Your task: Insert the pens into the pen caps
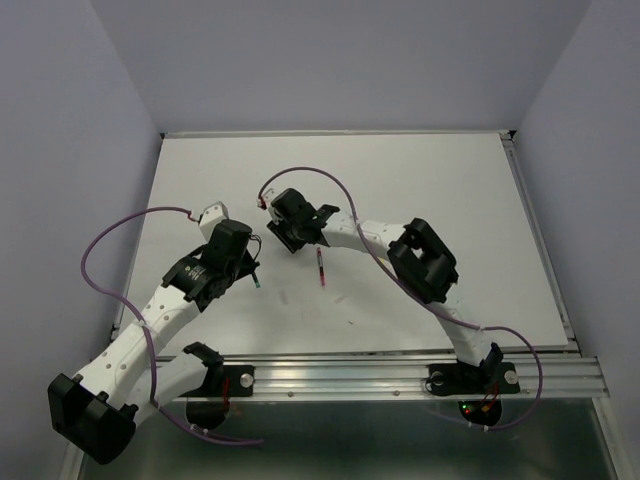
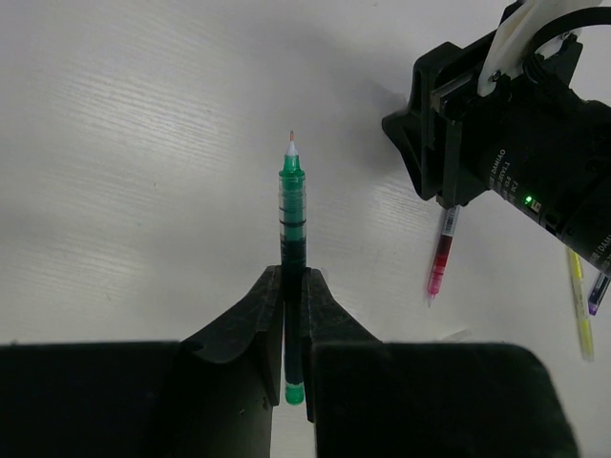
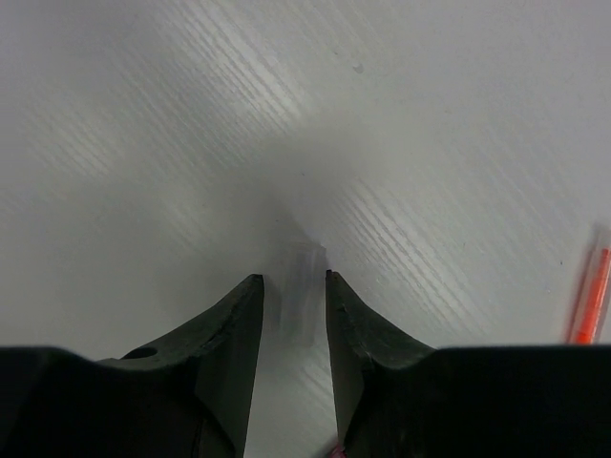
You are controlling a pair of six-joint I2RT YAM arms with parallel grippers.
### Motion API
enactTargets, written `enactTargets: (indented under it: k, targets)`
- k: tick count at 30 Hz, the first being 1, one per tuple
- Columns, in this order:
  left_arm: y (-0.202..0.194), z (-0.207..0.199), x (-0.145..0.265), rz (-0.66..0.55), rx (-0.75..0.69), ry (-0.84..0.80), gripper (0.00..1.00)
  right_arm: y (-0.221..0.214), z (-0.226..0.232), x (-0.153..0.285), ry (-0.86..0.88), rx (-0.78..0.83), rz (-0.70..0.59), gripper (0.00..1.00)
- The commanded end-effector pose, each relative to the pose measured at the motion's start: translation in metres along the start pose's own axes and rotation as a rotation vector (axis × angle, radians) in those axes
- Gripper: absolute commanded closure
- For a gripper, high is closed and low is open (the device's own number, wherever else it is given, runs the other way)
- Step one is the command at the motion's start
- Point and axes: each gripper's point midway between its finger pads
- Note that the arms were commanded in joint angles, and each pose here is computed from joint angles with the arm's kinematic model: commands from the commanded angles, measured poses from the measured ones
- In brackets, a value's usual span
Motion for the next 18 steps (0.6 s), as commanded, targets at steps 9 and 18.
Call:
enactTargets:
  k: [9,18]
  targets:
    - [0.003,0.002,-0.001,-0.018,0.006,0.0,1.0,0.012,0.003,-0.009,-0.065,0.011,-0.004,0.72]
    - [0.003,0.001,0.0,-0.019,0.009,-0.008,1.0,0.01,-0.01,0.004,-0.132,-0.007,0.01,0.88]
Point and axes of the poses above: each gripper's point midway between its finger pads, its own x axis back along the fingers, its own z axis along the line the jaws close on, y = z × x, and after that the axes turned 15 degrees about x, right-handed
